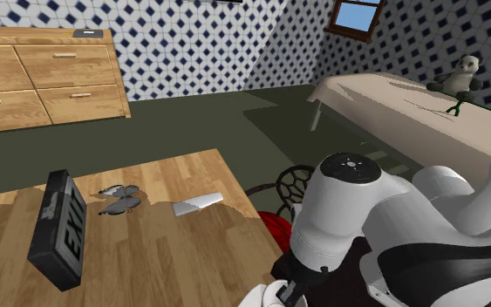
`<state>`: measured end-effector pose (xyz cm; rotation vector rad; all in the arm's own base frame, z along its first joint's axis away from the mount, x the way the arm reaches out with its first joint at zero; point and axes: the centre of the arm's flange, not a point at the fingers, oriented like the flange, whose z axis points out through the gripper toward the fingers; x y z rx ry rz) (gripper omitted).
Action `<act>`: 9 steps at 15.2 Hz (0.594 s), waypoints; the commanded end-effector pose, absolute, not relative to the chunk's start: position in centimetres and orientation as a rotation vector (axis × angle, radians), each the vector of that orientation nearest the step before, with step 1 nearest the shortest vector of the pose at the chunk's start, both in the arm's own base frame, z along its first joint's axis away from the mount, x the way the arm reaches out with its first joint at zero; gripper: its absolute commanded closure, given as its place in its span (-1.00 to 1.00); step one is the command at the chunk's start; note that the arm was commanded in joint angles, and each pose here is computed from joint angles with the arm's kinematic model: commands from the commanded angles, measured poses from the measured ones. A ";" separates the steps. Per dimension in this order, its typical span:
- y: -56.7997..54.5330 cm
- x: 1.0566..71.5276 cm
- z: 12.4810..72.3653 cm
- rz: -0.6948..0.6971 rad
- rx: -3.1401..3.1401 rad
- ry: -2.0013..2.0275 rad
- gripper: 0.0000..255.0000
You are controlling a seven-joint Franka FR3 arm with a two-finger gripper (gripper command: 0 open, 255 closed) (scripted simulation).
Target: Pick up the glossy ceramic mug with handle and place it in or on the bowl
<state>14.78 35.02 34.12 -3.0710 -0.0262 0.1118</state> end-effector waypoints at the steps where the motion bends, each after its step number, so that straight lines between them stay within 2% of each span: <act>1: 35.2 12.7 34.1 0.112 -3.071 -0.023 1.00; 9: 35.2 12.7 29.9 0.112 -3.071 -0.023 1.00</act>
